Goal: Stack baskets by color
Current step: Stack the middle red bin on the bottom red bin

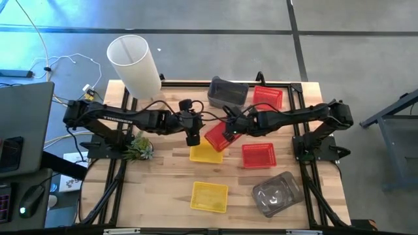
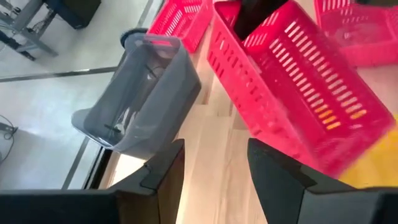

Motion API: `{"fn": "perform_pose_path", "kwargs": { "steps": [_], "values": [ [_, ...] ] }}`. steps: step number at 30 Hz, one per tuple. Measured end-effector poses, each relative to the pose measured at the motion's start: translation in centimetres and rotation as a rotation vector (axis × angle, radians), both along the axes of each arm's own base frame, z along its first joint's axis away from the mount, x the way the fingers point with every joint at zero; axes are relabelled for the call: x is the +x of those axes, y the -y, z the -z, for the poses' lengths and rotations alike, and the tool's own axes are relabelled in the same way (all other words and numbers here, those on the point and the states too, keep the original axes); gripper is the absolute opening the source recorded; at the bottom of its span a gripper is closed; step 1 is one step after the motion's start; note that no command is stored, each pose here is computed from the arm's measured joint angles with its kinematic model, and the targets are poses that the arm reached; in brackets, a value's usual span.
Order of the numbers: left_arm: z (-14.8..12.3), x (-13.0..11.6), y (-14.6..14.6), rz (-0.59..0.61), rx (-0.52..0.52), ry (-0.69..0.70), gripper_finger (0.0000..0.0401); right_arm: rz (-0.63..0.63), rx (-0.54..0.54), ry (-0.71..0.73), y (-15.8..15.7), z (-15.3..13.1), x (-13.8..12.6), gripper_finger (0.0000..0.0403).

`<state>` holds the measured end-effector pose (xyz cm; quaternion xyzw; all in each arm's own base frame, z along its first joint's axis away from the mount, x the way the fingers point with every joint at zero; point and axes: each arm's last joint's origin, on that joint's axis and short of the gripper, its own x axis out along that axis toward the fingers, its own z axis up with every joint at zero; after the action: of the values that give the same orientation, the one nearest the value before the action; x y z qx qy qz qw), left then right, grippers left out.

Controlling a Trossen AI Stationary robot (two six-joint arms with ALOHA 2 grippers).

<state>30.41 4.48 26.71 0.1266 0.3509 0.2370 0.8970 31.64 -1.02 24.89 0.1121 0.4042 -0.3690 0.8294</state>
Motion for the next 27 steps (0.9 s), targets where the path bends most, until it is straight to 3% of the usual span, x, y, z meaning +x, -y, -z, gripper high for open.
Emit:
{"fn": "perform_pose_path", "kwargs": {
  "steps": [9, 17, 27],
  "values": [
    [0.0, 0.0, 0.0, -0.023, -0.029, 0.022, 0.0157, 0.04, -0.094, -0.021, 0.3, -2.1, -2.2, 0.0],
    [0.0, 0.0, 0.0, -0.037, -0.045, 0.035, 0.0157, 0.146, -0.109, -0.018, -0.9, -4.0, -5.7, 0.0],
    [0.0, 0.0, 0.0, -0.032, -0.05, 0.031, 0.0157, 0.303, -0.034, 0.027, -3.6, -3.3, -10.4, 0.0]
  ]
}}
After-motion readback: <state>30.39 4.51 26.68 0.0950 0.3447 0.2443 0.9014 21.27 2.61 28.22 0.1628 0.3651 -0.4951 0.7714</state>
